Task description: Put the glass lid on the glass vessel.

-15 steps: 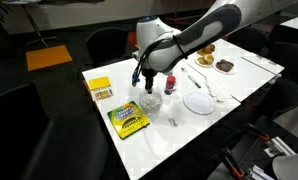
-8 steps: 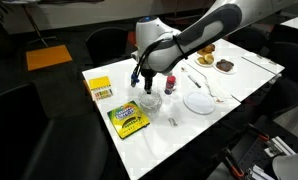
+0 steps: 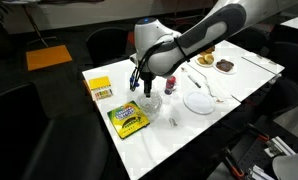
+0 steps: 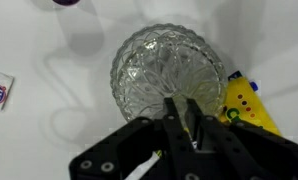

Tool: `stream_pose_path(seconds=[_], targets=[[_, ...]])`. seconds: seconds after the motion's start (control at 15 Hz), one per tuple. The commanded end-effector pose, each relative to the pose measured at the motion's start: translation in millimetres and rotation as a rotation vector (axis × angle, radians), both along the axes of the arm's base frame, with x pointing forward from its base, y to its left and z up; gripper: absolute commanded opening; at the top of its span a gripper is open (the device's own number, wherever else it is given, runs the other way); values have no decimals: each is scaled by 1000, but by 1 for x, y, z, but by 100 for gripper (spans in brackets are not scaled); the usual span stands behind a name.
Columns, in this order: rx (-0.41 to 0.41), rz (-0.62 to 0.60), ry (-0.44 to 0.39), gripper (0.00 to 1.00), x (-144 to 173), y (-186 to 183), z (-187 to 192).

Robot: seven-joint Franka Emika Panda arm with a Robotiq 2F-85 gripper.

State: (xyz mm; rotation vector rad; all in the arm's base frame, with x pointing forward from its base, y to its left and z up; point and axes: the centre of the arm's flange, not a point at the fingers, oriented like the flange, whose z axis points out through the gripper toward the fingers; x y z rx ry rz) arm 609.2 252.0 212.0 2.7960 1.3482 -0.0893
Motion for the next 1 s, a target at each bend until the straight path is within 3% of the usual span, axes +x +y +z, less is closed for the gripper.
stream_pose_path(seconds=[0.0, 0.33, 0.93], targets=[[2, -26, -25, 4, -28, -17, 14], [-13, -118, -48, 4, -33, -42, 11], [-11, -106, -26, 4, -14, -49, 2]])
